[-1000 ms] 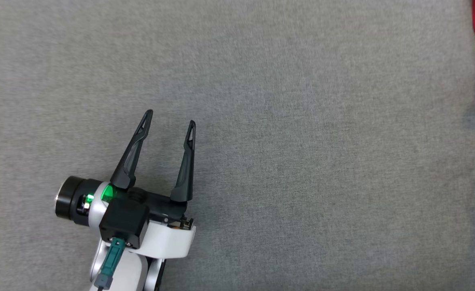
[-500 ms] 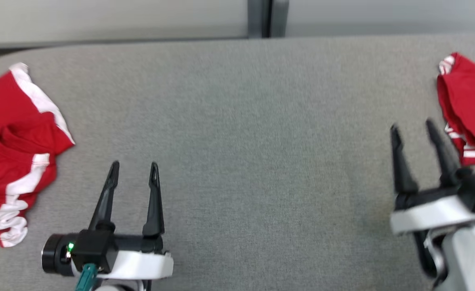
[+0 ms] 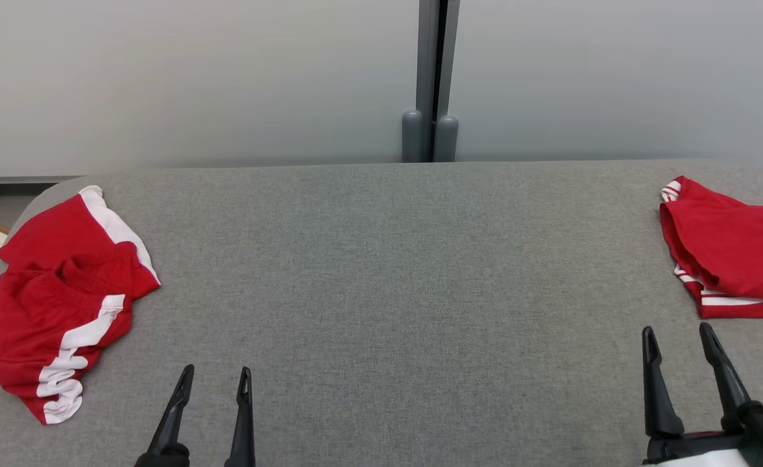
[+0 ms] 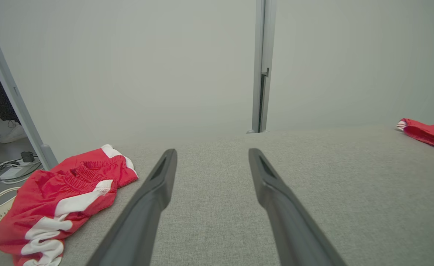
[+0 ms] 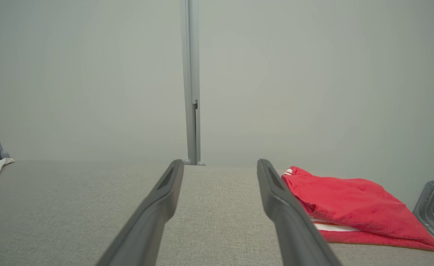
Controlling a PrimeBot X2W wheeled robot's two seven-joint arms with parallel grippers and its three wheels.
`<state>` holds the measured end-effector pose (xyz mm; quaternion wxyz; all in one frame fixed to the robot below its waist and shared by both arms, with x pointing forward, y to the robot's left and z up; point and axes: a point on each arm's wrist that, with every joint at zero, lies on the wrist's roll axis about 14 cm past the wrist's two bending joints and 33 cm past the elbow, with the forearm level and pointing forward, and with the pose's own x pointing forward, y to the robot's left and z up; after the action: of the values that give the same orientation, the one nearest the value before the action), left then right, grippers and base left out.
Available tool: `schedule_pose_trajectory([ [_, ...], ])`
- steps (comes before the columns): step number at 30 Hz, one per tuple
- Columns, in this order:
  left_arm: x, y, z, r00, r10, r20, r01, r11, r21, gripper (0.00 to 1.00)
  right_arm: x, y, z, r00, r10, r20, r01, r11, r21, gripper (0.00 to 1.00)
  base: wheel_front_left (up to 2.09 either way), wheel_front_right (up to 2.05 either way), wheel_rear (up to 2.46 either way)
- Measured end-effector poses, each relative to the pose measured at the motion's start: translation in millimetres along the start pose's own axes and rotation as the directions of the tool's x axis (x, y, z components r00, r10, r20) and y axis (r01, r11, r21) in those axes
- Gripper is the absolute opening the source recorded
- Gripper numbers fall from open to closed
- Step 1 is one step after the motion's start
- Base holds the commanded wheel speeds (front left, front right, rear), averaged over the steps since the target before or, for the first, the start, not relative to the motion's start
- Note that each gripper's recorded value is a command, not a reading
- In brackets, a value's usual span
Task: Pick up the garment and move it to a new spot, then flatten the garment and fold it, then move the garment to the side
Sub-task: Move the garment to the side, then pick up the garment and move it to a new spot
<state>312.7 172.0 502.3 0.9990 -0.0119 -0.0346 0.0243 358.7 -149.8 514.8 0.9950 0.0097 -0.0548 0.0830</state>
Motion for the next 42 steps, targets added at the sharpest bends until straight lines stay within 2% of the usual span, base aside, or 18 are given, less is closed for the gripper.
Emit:
schedule_pose_trajectory([
  [13,-3,-9,-3,0.999,-0.041,-0.005,0.041,0.999,0.009,1.00,-14,-10,2,0.999,-0.045,0.004,0.045,0.998,0.044,1.00,0.00,0.00,0.00],
  [19,-6,-4,-5,1.000,-0.022,-0.013,0.022,1.000,0.009,1.00,-12,-1,-2,1.000,-0.018,-0.006,0.018,0.999,0.052,1.00,0.00,0.00,0.00],
  [24,-14,9,-3,1.000,0.025,-0.009,-0.025,1.000,0.012,1.00,-2,22,-5,0.998,0.056,-0.011,-0.055,0.996,0.067,1.00,0.00,0.00,0.00],
  [31,-40,46,0,0.986,0.166,0.001,-0.166,0.986,0.027,1.00,15,67,-8,0.979,0.202,-0.016,-0.200,0.976,0.084,1.00,0.00,0.00,0.00],
  [42,-84,92,-2,0.935,0.355,-0.016,-0.355,0.934,0.028,1.00,35,140,-15,0.907,0.421,-0.024,-0.417,0.904,0.089,1.00,0.00,0.00,0.00],
])
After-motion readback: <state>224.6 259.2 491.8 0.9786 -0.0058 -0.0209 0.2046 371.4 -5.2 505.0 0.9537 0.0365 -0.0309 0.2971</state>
